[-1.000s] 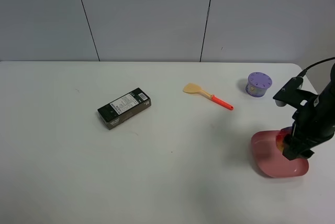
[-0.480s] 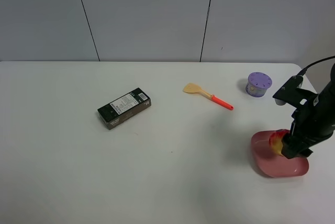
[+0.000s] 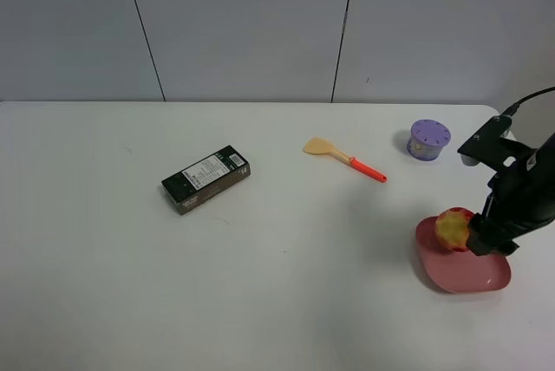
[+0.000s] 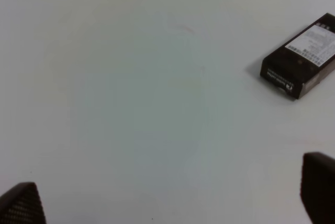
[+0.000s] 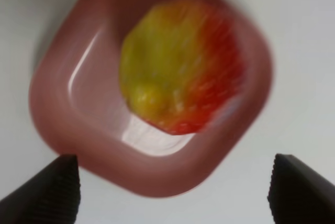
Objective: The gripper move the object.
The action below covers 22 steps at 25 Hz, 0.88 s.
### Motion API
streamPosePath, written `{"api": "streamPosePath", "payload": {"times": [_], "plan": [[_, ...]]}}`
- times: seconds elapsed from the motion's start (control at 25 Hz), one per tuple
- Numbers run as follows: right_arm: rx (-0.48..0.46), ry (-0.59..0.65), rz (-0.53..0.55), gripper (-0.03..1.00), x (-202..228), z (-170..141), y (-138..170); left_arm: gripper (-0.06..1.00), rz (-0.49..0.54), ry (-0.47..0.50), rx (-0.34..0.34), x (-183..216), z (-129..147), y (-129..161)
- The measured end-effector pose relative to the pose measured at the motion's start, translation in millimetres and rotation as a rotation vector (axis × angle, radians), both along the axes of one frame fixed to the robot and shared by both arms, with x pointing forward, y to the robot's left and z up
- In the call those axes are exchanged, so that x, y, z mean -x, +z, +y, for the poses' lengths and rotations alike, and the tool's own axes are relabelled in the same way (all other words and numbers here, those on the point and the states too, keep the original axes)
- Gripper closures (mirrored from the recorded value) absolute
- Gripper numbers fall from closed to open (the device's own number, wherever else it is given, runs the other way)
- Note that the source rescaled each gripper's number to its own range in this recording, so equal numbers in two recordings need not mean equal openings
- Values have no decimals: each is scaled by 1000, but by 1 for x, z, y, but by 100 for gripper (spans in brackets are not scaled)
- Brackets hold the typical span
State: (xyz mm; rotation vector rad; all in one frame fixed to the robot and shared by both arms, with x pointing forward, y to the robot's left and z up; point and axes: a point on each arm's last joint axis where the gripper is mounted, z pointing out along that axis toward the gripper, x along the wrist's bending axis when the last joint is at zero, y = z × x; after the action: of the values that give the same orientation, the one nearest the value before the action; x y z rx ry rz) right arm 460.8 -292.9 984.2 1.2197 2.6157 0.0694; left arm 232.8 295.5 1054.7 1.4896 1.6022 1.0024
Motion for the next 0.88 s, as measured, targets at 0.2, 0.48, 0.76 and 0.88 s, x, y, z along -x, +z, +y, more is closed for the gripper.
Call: {"api": "streamPosePath", "payload": {"times": [0.2, 0.48, 0.76, 0.88], "plan": [[-41, -19, -210, 67, 22, 1, 43, -6, 0, 0, 0, 0, 0, 0], [-199, -51, -573, 67, 86, 6, 108, -6, 0, 0, 0, 0, 0, 0], [-389, -99, -742, 58, 166, 10, 131, -6, 0, 0, 0, 0, 0, 0], [-482, -193, -802, 36, 191, 9, 132, -6, 0, 0, 0, 0, 0, 0]]}}
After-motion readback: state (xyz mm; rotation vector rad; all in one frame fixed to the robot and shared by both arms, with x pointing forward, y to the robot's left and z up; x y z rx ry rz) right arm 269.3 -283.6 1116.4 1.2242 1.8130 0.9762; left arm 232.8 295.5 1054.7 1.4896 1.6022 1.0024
